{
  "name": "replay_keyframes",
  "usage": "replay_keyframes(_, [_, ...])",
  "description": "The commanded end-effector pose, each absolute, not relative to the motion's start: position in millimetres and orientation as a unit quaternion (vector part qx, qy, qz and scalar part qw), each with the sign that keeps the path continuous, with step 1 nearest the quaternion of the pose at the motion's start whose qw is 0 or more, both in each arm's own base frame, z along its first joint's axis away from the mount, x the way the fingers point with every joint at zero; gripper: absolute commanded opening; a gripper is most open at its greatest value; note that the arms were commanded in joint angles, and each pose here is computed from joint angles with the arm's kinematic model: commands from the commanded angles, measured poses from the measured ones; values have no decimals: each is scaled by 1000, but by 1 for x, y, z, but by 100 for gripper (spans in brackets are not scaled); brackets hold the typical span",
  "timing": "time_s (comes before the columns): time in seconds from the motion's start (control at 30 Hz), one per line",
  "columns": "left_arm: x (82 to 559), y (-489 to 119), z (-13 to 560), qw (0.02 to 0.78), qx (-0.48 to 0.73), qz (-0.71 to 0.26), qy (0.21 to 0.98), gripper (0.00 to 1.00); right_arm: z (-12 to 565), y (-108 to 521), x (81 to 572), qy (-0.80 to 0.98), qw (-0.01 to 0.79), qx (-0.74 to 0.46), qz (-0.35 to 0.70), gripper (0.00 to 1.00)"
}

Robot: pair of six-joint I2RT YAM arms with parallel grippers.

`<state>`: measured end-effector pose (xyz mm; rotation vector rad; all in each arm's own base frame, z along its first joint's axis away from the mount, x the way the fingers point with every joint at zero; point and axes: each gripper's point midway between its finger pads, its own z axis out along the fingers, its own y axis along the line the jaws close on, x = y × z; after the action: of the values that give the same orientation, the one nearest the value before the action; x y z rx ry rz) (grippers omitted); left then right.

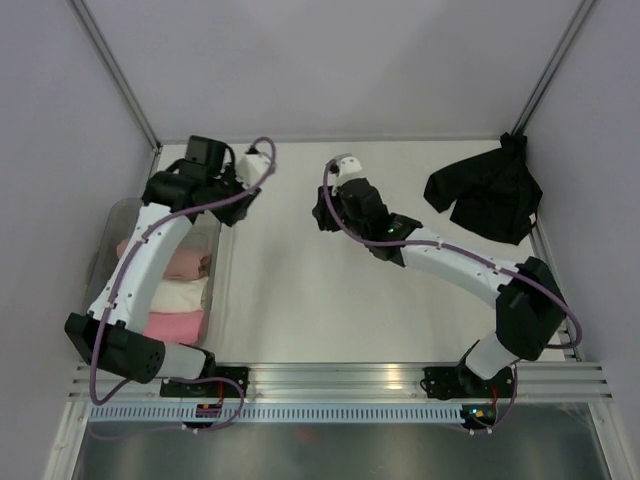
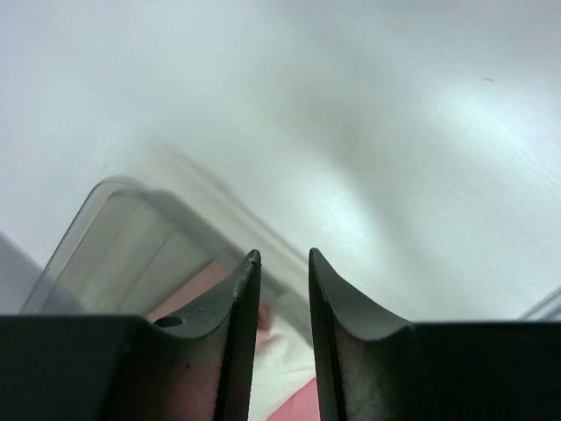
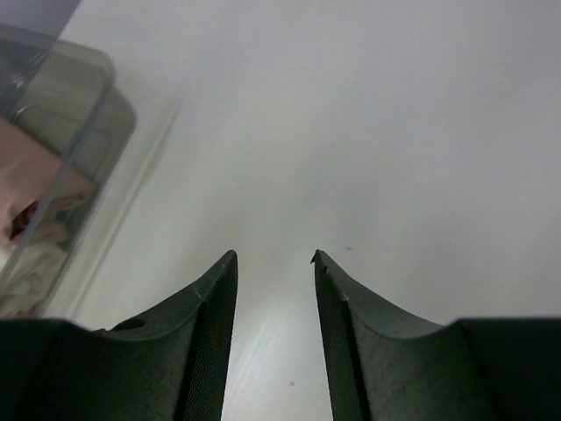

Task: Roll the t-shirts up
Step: Place the rolled tshirt into the container

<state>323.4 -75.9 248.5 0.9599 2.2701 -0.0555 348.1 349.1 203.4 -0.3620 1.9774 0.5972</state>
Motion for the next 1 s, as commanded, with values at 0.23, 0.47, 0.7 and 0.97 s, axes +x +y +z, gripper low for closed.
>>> replay_keyframes(0.23, [243,-222,196,275,499,-110,814,34,199,92,346,860,491,137,8,51])
replay_keyframes(0.47, [192,-244,146,255,551,-137,782,35,229,15,300,793,569,198,-86,66])
replay_keyframes(0.7, [172,-225,118,270,580,-149,754,37,223,12,295,798,562,199,-92,68])
replay_keyframes(0.97, [147,-216,112,270,613,-180,720,40,219,26,315,806,546,212,-79,68])
